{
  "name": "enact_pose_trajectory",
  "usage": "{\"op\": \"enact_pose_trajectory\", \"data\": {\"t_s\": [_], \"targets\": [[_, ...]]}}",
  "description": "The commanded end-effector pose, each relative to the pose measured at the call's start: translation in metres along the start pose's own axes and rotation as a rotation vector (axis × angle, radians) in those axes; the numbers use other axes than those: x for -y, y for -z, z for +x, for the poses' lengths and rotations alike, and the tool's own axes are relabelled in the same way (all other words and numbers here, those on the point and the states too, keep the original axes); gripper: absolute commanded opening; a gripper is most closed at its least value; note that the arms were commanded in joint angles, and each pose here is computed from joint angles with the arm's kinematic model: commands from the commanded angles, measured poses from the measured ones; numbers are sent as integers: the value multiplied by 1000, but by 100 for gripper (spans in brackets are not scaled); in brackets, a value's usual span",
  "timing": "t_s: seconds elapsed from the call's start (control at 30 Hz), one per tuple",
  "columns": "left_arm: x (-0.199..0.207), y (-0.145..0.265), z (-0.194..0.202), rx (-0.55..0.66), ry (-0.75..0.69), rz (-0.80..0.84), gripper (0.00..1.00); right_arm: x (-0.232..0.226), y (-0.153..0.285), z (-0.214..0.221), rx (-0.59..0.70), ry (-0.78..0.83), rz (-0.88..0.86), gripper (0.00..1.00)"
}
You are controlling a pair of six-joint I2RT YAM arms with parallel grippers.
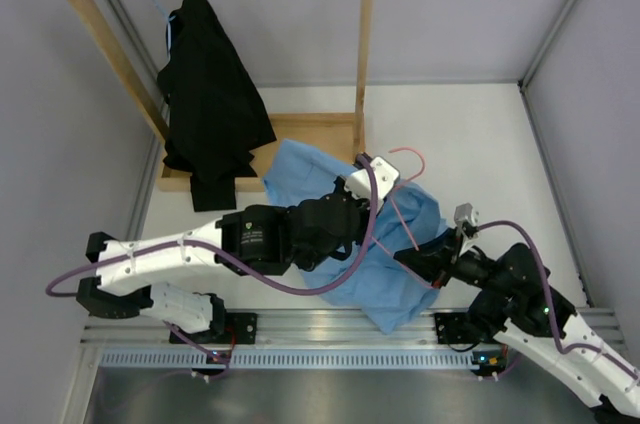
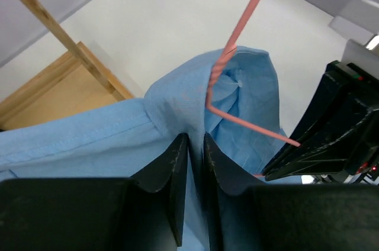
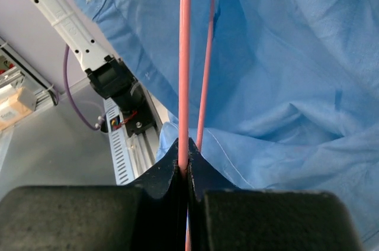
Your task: Place the shirt on the hanger
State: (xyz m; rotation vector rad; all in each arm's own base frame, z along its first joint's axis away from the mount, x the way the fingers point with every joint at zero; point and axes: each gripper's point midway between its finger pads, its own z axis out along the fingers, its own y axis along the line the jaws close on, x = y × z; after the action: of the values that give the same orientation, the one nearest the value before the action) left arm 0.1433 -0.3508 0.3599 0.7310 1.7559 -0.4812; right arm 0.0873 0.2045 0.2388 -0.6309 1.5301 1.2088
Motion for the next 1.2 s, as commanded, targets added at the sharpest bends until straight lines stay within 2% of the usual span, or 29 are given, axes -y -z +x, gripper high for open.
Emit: {"op": "enact_pose_trajectory", "data": {"t_s": [0.0, 0.07, 0.1, 0.2, 0.23, 0.27, 0.37, 0.43, 0.47, 0.5, 0.6, 0.67, 0.7, 0.77, 0.8, 0.9, 0.93, 0.97, 1.03, 1.17], "targets": [[16, 0, -19, 28, -75, 49, 23, -7, -4, -42, 202, 56, -35, 0], [23, 2, -25, 39, -93, 78, 32, -8, -4, -48, 244, 60, -44, 0], [29, 2, -25, 38, -115, 112, 46, -6, -5, -48, 248, 59, -37, 0], [33, 9, -31, 53, -163, 156, 70, -3, -4, -52, 270, 68, -17, 0], [31, 14, -35, 68, -171, 145, 80, -3, -3, -53, 278, 70, -13, 0], [25, 19, -41, 87, -193, 123, 83, -2, -2, -53, 280, 72, -5, 0], [-7, 36, -69, 157, -228, 17, 84, 1, 2, -54, 297, 67, 10, 0], [-21, 43, -88, 229, -309, -28, 83, 0, 6, -53, 313, 70, 6, 0], [-27, 53, -98, 283, -335, -17, 84, 0, 7, -52, 316, 70, 5, 0], [-26, 49, -91, 294, -450, -14, 87, 2, 7, -46, 298, 66, 9, 0], [-30, 52, -112, 378, -492, 45, 91, 2, 12, -44, 302, 71, 8, 0], [-47, 40, -109, 331, -533, 57, 91, 2, 12, -38, 278, 78, 7, 0], [-30, 35, -105, 332, -569, 188, 90, 1, 12, -37, 269, 82, 1, 0], [-35, 31, -95, 290, -612, 283, 90, -1, 11, -31, 243, 84, -17, 0], [-13, 37, -88, 312, -656, 438, 88, -2, 12, -30, 242, 87, -22, 0], [-3, 40, -67, 252, -680, 595, 86, -4, 12, -28, 229, 96, -33, 0], [-1, 32, -56, 204, -690, 625, 79, -8, 12, -26, 221, 102, -55, 0], [0, 35, -59, 195, -690, 644, 76, -11, 13, -25, 215, 109, -71, 0], [5, 33, -39, 108, -681, 727, 70, -18, 13, -22, 200, 125, -118, 0], [7, 36, -35, 89, -626, 802, 70, -24, 13, -19, 192, 136, -158, 0]]}}
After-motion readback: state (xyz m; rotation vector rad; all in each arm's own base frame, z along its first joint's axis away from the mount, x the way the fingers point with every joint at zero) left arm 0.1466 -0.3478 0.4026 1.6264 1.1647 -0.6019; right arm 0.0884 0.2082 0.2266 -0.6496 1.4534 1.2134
